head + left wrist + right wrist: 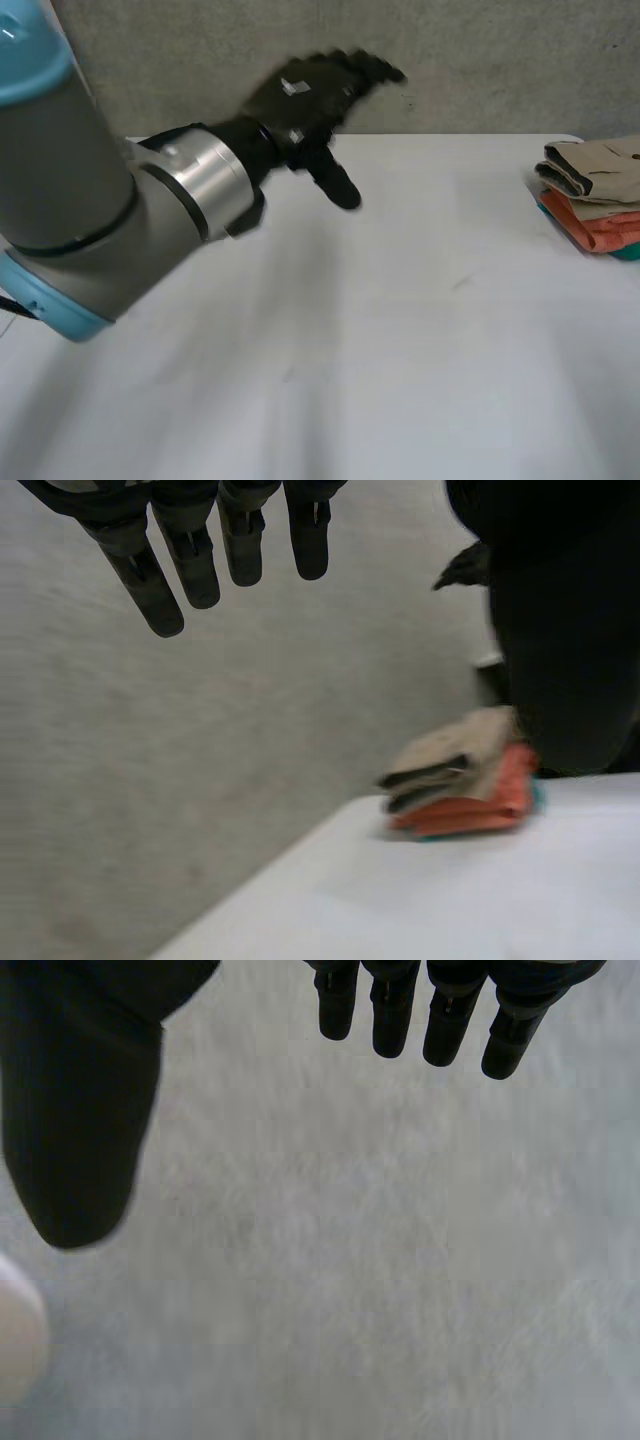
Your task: Fold the laundry.
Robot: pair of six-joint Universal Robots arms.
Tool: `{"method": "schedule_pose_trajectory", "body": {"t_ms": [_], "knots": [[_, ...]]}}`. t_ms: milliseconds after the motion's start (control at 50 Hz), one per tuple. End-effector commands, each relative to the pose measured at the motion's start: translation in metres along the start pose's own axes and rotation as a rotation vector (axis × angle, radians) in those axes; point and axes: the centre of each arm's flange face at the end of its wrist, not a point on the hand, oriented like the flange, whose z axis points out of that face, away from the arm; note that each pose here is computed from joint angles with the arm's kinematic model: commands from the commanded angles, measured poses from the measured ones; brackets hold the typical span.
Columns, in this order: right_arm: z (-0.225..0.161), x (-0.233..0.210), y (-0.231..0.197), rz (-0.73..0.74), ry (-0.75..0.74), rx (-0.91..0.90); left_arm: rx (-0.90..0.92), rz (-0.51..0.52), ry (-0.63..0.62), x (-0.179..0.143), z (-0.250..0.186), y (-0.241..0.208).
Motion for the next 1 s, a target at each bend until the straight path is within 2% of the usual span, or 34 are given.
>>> {"method": "schedule_pose_trajectory", "body": {"t_ms": [20,60,80,140,160,260,340,400,480,580,700,800,860,900,980,1000], "knots": [[-0.034,-0.099,-0.099,0.123,-0.256,0.278,0.098,0.063,-0.361,-0.090,-0.004,-0.021],[-0.050,-0.115,-0.107,0.138,-0.335,0.295,0.089,0.074,-0.417,-0.114,-0.007,-0.017],[-0.071,-0.137,-0.115,0.165,-0.436,0.310,0.082,0.080,-0.440,-0.123,-0.008,-0.014],[-0.099,-0.165,-0.122,0.197,-0.551,0.305,0.009,0.114,-0.525,-0.164,-0.011,0.013],[-0.120,-0.183,-0.125,0.222,-0.629,0.295,-0.014,0.127,-0.541,-0.173,-0.010,0.023],[-0.173,-0.216,-0.114,0.241,-0.763,0.201,-0.196,0.260,-0.662,-0.248,-0.021,0.097],[-0.200,-0.228,-0.101,0.194,-0.816,0.153,-0.272,0.332,-0.659,-0.281,-0.023,0.148],[-0.215,-0.231,-0.093,0.145,-0.838,0.130,-0.285,0.329,-0.578,-0.292,-0.020,0.183],[-0.227,-0.232,-0.084,0.125,-0.855,0.095,-0.294,0.301,-0.531,-0.311,-0.023,0.217],[-0.234,-0.232,-0.079,0.127,-0.866,0.067,-0.291,0.303,-0.528,-0.319,-0.018,0.232],[-0.231,-0.228,-0.076,0.113,-0.818,0.007,-0.238,0.340,-0.549,-0.310,-0.005,0.215],[-0.222,-0.221,-0.074,0.095,-0.743,-0.040,-0.123,0.371,-0.580,-0.280,0.002,0.138],[-0.212,-0.214,-0.077,0.082,-0.685,-0.088,-0.072,0.354,-0.570,-0.261,0.000,0.106],[-0.206,-0.209,-0.079,0.087,-0.652,-0.126,-0.035,0.321,-0.543,-0.238,0.000,0.084],[-0.191,-0.198,-0.088,0.202,-0.590,-0.251,-0.001,0.230,-0.466,-0.192,0.003,0.067],[-0.184,-0.195,-0.094,0.285,-0.572,-0.297,0.002,0.209,-0.445,-0.181,0.004,0.065]]}}
